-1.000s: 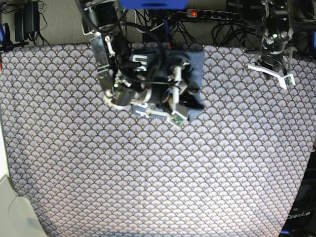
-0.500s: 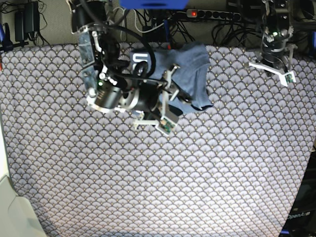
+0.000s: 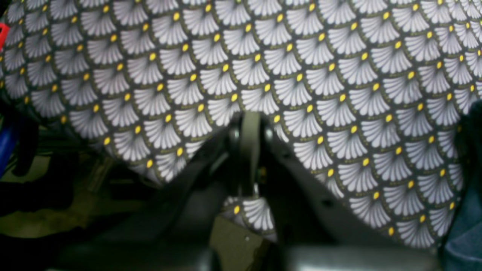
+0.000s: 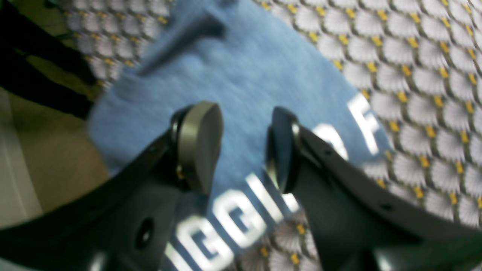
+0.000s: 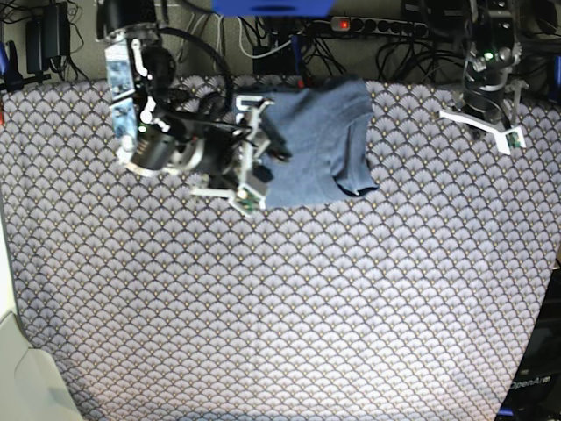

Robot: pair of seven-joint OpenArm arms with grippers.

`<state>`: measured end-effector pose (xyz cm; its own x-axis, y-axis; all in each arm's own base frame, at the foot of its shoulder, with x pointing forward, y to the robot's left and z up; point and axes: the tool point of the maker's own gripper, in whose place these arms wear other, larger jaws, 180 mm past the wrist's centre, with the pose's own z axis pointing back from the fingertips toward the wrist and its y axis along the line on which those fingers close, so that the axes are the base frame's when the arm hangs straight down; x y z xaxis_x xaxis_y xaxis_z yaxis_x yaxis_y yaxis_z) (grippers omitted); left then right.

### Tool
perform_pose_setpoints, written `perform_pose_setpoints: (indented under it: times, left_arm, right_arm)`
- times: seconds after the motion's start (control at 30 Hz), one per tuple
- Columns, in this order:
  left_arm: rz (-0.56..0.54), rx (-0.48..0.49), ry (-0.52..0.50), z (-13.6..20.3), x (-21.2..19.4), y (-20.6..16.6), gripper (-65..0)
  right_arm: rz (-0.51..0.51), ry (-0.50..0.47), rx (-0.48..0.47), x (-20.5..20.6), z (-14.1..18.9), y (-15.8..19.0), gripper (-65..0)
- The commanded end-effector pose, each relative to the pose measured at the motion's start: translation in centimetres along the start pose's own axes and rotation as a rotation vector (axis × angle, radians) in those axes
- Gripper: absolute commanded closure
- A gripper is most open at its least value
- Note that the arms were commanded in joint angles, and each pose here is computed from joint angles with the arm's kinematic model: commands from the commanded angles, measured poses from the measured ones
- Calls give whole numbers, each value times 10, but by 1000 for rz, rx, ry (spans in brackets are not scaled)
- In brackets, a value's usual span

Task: Fold the T-shirt properly
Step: 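Flatten the folded bundle with the right gripper and release it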

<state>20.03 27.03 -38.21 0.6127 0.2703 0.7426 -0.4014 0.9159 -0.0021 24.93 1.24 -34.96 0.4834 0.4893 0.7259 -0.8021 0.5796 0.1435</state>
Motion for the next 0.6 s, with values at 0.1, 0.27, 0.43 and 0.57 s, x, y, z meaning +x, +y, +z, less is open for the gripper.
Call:
perform_pose_setpoints:
  times: [0.1,0.27,0.43,0.57]
  left_arm:
    - [-11,1,-42,3,12,1,-5]
    - [-15,-16,-63,9,18,-5,-5]
    - [-16,-28,-83,13,25,-9,-5]
    - [-12,-33,-86,13,26,-11,-5]
  right_arm:
    - [-7,-43,-5,0,6,-3,-269]
    - [-64,-38,23,-21,-2,1,-269]
    - [-98,-12,26,-40,-6,-6,-269]
    - [-83,-5,13,-43,-1,-12,-268]
